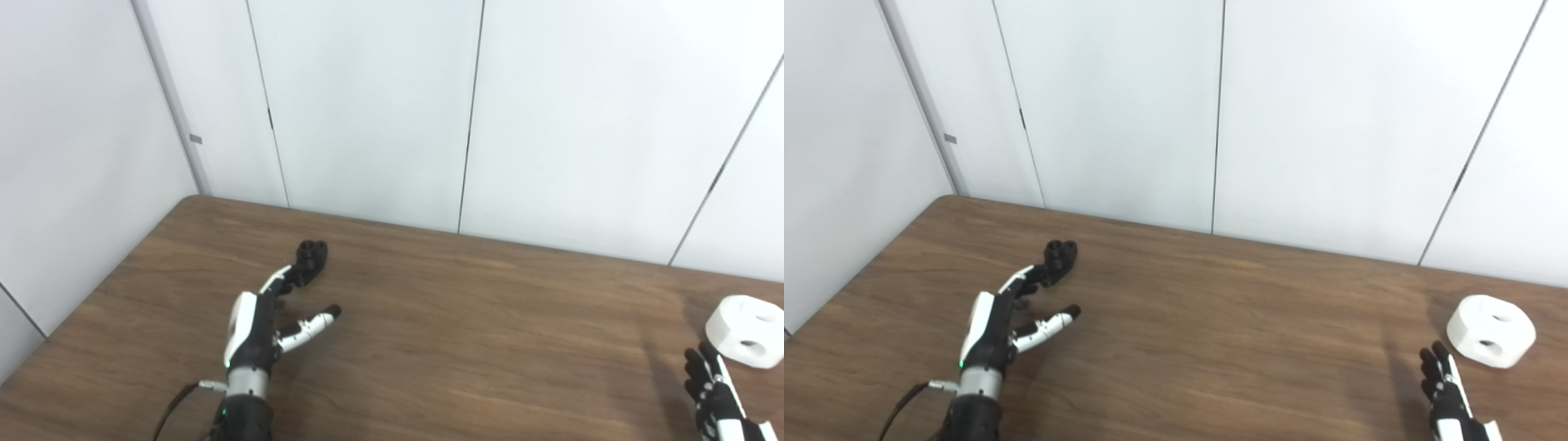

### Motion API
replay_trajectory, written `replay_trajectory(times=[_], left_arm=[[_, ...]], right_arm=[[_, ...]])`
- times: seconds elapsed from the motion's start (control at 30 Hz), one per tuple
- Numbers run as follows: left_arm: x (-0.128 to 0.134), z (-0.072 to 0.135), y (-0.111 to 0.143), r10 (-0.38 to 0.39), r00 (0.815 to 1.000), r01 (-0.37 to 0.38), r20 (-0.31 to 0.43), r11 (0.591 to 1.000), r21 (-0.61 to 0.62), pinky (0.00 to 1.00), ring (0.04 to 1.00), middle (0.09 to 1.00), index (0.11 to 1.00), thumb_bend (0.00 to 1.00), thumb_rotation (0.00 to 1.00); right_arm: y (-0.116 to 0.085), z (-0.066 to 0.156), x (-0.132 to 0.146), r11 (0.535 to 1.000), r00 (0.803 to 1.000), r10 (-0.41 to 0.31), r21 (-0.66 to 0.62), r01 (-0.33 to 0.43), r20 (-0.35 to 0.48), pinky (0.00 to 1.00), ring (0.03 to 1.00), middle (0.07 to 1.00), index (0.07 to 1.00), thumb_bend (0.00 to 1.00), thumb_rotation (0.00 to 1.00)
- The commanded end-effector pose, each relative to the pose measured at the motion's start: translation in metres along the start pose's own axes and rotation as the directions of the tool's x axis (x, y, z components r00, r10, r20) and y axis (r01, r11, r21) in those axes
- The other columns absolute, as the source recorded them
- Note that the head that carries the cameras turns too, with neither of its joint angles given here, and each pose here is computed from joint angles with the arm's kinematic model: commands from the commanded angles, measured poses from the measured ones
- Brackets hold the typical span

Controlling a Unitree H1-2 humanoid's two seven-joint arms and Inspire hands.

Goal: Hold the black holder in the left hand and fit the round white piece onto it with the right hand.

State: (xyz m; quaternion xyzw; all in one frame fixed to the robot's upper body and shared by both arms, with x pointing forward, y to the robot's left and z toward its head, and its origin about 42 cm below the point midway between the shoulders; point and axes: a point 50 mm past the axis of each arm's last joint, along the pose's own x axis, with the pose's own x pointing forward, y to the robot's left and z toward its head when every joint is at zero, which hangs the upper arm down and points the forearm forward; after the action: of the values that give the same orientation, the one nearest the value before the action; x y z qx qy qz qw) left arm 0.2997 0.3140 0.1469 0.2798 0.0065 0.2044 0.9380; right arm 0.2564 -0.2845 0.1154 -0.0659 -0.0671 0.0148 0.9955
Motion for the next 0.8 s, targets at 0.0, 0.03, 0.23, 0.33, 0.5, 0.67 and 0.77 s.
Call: replay_trajectory(times=[0.0,0.03,0.23,0.33,0.5,0.67,0.77], left_arm=[[0.019,0.013,0.011,0.068,0.997,-0.068,0.045,0.998,0.007,0.75,0.821,0.847,0.843,0.87,0.33],[0.023,0.013,0.012,0.076,0.996,-0.076,0.043,0.997,0.016,0.75,0.823,0.845,0.838,0.88,0.33],[0.041,0.007,0.016,0.117,0.992,-0.121,0.044,0.989,0.089,0.74,0.836,0.849,0.823,0.88,0.32],[0.047,0.008,0.017,0.125,0.991,-0.129,0.049,0.986,0.101,0.74,0.835,0.848,0.824,0.87,0.32],[0.050,0.017,0.018,0.134,0.986,-0.141,0.094,0.988,0.064,0.69,0.795,0.824,0.812,0.87,0.31],[0.048,0.025,0.017,0.139,0.983,-0.149,0.122,0.986,0.077,0.67,0.786,0.823,0.812,0.89,0.33],[0.049,0.025,0.019,0.140,0.982,-0.152,0.125,0.985,0.086,0.69,0.805,0.830,0.816,0.88,0.32]], right_arm=[[0.000,-0.023,-0.024,1.000,0.995,-0.010,0.022,0.012,-0.101,1.00,0.995,0.987,1.000,0.63,1.00],[0.000,-0.023,-0.024,1.000,0.995,-0.010,0.023,0.013,-0.102,1.00,0.993,0.985,1.000,0.64,1.00],[0.000,-0.022,-0.025,1.000,0.995,-0.010,0.028,0.013,-0.102,1.00,0.986,0.981,1.000,0.66,1.00],[-0.001,-0.021,-0.026,1.000,0.995,-0.012,0.021,0.014,-0.102,1.00,0.978,0.982,1.000,0.65,1.00],[0.000,-0.021,-0.025,1.000,0.994,-0.013,0.015,0.014,-0.106,1.00,0.978,0.979,1.000,0.66,1.00],[0.002,-0.020,-0.024,1.000,0.995,-0.012,0.017,0.013,-0.102,1.00,0.975,0.972,1.000,0.66,1.00],[0.003,-0.018,-0.025,1.000,0.995,-0.012,0.009,0.013,-0.102,1.00,0.977,0.971,1.000,0.66,1.00]])
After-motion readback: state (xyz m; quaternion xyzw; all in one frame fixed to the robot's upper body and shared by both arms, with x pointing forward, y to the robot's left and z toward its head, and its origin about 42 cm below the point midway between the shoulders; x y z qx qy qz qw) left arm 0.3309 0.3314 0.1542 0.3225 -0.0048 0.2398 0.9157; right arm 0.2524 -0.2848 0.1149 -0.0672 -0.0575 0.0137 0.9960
